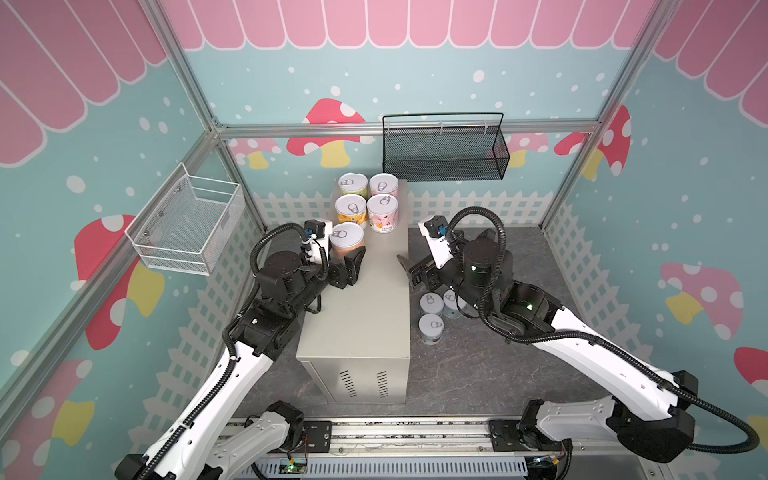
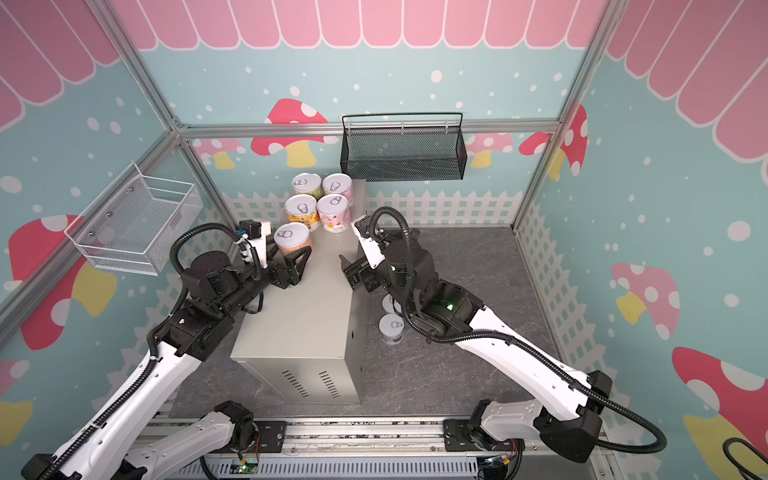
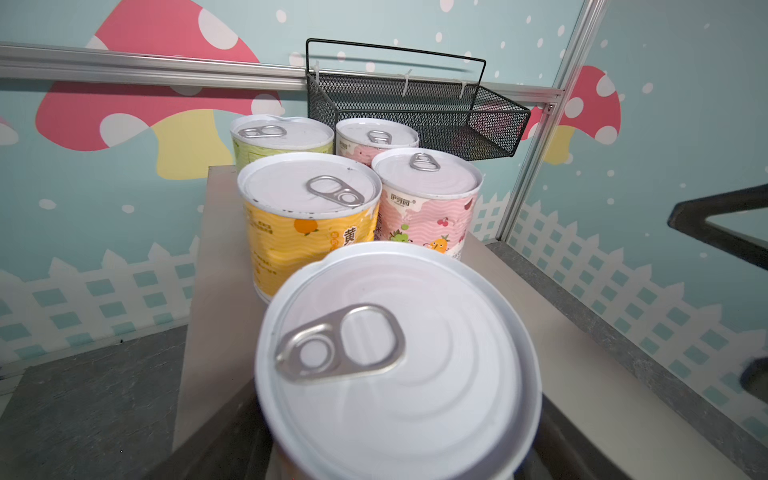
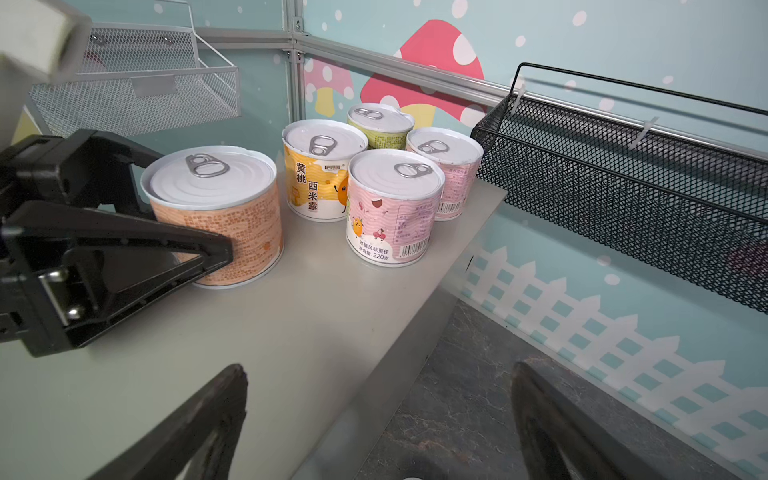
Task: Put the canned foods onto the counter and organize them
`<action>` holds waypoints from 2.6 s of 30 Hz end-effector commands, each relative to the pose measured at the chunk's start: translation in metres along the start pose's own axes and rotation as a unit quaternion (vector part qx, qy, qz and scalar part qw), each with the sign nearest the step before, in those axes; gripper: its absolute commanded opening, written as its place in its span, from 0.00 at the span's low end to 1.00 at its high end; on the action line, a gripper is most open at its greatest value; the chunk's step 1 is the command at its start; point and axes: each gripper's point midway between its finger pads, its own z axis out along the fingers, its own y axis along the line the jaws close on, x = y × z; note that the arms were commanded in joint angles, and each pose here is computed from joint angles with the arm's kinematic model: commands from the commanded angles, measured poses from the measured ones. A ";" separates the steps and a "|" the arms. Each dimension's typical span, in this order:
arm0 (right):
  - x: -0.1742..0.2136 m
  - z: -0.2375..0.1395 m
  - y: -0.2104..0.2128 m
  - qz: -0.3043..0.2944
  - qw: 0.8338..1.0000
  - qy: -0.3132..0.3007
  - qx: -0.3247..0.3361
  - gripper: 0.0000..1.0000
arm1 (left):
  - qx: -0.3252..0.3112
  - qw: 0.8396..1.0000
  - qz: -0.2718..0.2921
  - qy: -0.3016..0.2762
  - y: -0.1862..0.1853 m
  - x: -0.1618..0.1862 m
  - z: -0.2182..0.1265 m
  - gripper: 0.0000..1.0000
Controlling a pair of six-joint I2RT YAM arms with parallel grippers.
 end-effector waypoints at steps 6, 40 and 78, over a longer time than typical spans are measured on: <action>-0.008 -0.008 -0.006 0.009 1.000 -0.020 0.000 0.99 | 0.011 0.997 -0.010 0.082 -0.004 0.044 0.012 0.79; -0.007 -0.009 0.004 0.002 0.999 -0.027 -0.036 0.99 | -0.038 0.996 0.006 0.081 0.013 0.042 0.015 0.73; -0.001 -0.006 0.009 0.004 0.999 -0.024 -0.047 0.99 | -0.033 0.996 0.011 0.078 0.011 0.025 -0.006 0.72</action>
